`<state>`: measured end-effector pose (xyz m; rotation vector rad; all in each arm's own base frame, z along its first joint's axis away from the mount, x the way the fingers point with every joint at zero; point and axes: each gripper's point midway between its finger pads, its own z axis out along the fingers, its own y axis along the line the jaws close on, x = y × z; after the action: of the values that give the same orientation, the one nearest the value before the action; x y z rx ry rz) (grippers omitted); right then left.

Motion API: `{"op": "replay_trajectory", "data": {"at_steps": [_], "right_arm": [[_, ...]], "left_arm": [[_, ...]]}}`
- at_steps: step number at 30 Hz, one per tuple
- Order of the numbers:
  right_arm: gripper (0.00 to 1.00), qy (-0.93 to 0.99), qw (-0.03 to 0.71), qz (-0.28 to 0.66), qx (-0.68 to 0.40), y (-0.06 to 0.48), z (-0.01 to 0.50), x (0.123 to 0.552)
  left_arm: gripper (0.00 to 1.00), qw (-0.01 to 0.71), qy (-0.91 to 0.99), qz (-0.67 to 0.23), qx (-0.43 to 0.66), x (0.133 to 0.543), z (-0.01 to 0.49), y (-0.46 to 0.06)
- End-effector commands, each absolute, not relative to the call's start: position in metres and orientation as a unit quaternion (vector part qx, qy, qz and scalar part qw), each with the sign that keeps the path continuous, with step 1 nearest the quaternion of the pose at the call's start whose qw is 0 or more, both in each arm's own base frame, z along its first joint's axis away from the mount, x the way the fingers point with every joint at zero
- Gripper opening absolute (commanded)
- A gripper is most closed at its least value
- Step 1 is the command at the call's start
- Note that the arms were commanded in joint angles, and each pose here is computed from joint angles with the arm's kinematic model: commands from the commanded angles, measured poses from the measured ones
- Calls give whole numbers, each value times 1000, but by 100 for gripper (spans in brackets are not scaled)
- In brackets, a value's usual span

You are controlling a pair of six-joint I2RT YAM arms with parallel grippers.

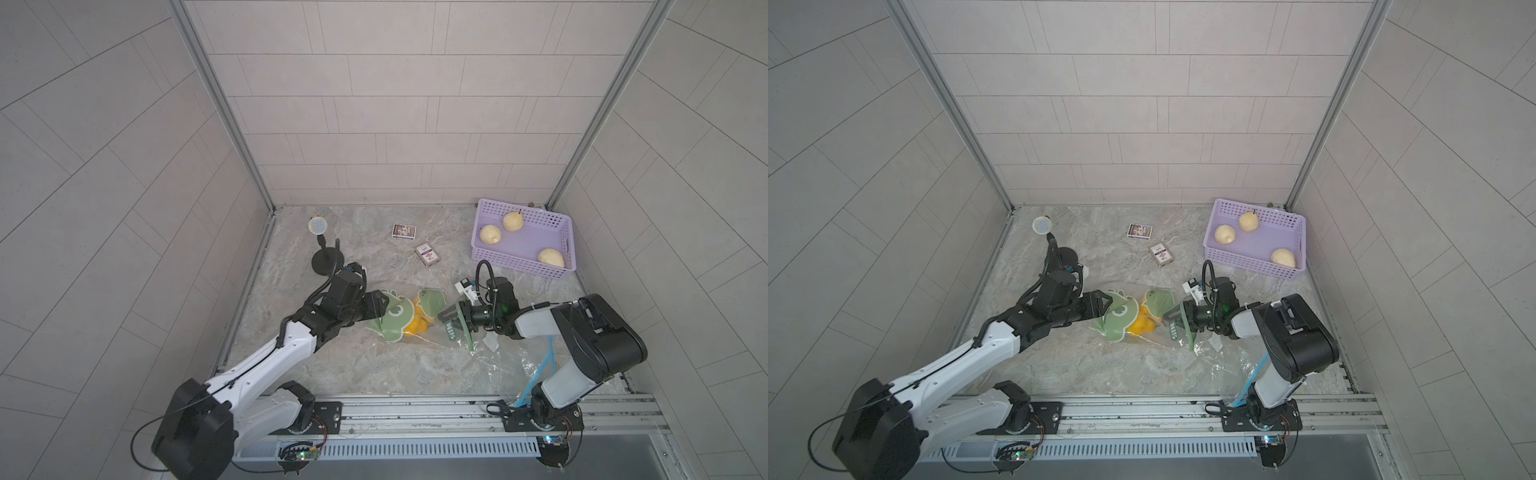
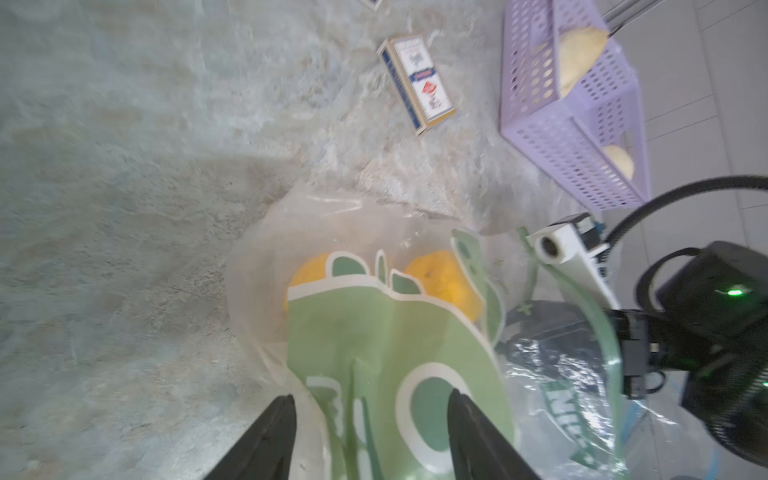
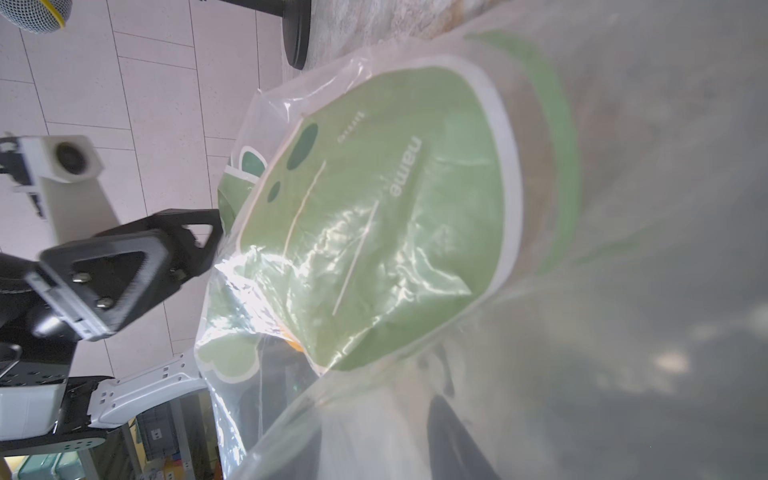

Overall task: Open the zip-top bag and take out the pear
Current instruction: Pick up the pear from the zipper food storage bag.

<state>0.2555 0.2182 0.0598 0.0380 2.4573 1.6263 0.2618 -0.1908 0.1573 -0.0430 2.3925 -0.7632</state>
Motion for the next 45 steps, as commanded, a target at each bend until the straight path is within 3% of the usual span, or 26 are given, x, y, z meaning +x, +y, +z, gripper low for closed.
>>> {"op": "replay_trajectory", "data": {"at_steps": [1,4,7,9,15,22,27,34,41,45], "right_arm": [[45,834,105,542,-2,218,64,252],[45,836,105,538,-5,218,64,252],[45,837,105,537,-5,218,65,251],[44,839,105,535,-2,217,64,252],[44,839,106,534,0,217,63,251],[45,840,103,533,-3,217,60,248],[51,843,98,529,-3,216,56,246],[56,856,105,506,10,211,47,252],[59,865,156,476,36,202,53,283],[61,866,171,468,43,197,58,296]], "left_arm": [[66,335,907,-253,11,258,192,-181],[64,336,905,-257,42,260,206,-200],[43,322,904,-270,79,264,206,-231],[28,281,913,-276,105,266,187,-254],[16,197,941,-228,156,268,111,-283],[16,185,952,-180,166,283,72,-285],[16,172,956,-159,178,290,50,-290],[12,136,954,-171,205,288,22,-307],[7,71,942,-208,254,263,-6,-332],[5,68,938,-221,259,256,-1,-335]]}}
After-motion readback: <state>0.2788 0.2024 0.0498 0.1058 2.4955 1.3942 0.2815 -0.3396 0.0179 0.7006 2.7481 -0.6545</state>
